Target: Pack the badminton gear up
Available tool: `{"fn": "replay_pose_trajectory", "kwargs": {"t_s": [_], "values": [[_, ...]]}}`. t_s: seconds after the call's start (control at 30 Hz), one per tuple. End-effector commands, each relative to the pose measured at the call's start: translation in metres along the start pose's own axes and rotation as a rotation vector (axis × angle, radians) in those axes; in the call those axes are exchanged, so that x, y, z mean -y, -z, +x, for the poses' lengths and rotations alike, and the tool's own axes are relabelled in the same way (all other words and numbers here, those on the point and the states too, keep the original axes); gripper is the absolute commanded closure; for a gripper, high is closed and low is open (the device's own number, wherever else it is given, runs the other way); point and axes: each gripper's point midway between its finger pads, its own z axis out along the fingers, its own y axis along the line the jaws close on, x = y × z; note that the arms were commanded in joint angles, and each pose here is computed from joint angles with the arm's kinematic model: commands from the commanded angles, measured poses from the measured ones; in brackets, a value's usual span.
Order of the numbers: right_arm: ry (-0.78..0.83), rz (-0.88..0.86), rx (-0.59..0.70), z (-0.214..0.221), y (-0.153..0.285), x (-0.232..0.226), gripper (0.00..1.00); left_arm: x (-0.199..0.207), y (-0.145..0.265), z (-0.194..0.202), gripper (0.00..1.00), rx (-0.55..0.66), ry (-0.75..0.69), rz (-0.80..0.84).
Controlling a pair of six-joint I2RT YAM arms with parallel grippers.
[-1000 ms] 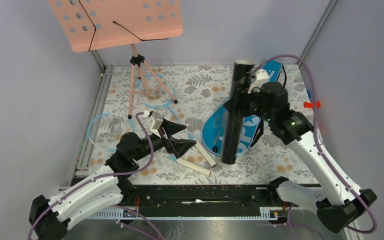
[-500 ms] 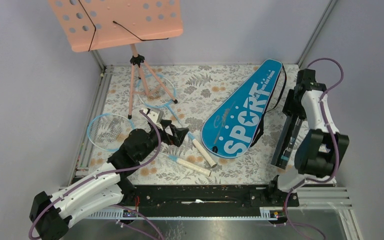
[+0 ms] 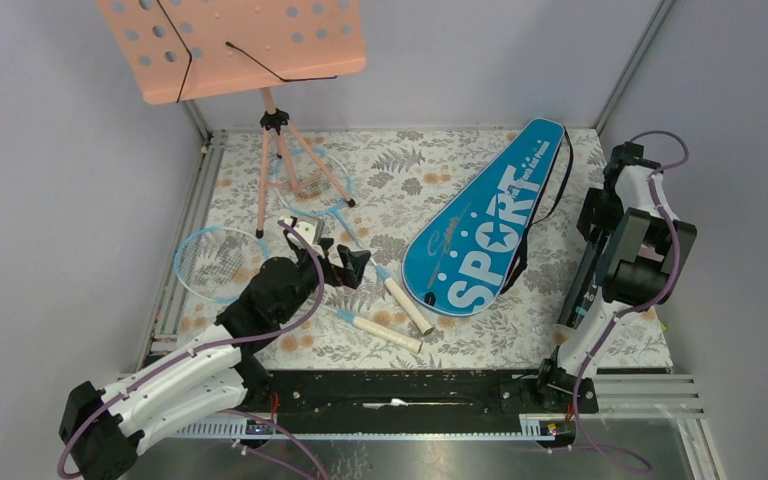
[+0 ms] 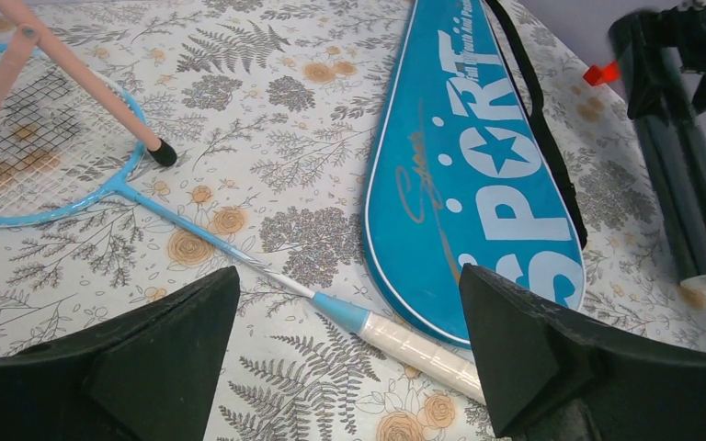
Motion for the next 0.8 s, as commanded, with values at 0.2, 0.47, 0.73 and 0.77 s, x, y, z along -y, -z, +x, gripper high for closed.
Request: {"fn": "replay_pose_trajectory", "kwargs": {"t_s": [0.2, 0.47, 0.73, 0.77], "values": [[-0.167, -0.466, 0.339, -0.019, 0.112, -0.051, 0.00, 0.001, -0.006, -0.022, 0.01, 0.051, 0.010, -0.017], [-0.272, -0.854, 0.264, 0.005, 0.108, -0.156, 0.03, 0.007, -0.012, -0.016, 0.01, 0.016, 0.019, 0.000], [-0.288, -0.739, 0.184, 0.005, 0.064, -0.187, 0.08, 0.009, -0.013, -0.015, 0.01, 0.015, 0.027, 0.011], [-0.295, -0.721, 0.172, 0.007, 0.056, -0.189, 0.10, 0.008, -0.014, -0.014, 0.01, 0.011, 0.026, 0.007]]}}
